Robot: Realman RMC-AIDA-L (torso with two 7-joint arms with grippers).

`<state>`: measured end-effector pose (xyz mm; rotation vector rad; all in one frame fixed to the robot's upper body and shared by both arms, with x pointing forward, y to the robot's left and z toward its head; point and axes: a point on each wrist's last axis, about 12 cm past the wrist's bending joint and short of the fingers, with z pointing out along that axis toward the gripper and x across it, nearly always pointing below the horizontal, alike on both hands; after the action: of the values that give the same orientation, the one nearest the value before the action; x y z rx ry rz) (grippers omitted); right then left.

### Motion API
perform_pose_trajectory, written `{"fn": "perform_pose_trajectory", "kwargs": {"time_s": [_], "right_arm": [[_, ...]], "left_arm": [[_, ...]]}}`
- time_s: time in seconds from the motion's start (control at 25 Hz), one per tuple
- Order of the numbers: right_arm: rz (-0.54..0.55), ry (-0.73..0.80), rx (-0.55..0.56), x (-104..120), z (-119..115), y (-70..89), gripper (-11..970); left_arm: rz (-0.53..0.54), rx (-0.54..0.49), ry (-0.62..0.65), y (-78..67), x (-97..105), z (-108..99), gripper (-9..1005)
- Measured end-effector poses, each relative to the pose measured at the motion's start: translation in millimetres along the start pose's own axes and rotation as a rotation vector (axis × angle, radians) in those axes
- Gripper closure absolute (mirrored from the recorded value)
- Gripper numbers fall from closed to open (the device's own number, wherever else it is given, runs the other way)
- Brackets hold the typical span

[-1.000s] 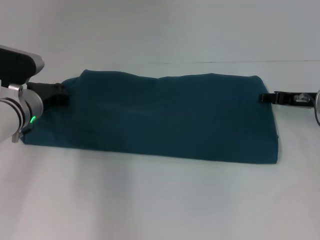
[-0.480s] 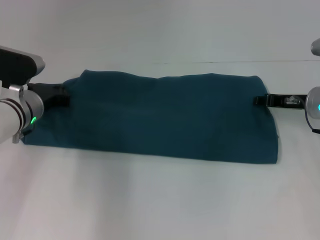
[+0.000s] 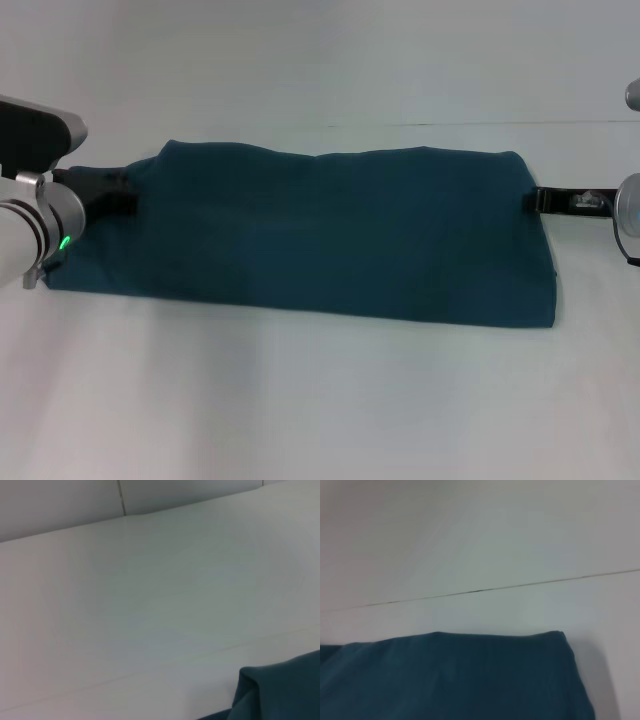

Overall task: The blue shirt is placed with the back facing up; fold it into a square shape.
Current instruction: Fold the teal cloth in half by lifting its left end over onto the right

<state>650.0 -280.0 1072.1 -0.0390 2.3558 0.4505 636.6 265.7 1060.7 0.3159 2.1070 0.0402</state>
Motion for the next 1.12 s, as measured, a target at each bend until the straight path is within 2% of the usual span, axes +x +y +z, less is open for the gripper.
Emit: {"fn": "perform_pose_trajectory", "kwargs": {"time_s": [0.32, 0.88, 1.12], "right_arm": [[0.005, 0.002, 0.004, 1.2, -1.2, -3.1, 960], [0.04, -0.013, 0.014, 1.9, -7.7, -13.9, 887], [0.039, -0.01, 0.005, 1.4, -8.9, -13.5, 764]], "left_arm": [[0.0, -0.002, -0.003, 0.6, -1.1, -0.1, 978], [0.0, -0.004, -0.004, 0.9, -1.2, -0.2, 964], [0.0, -0.008, -0.004, 1.2, -1.0, -0.1, 959]]}}
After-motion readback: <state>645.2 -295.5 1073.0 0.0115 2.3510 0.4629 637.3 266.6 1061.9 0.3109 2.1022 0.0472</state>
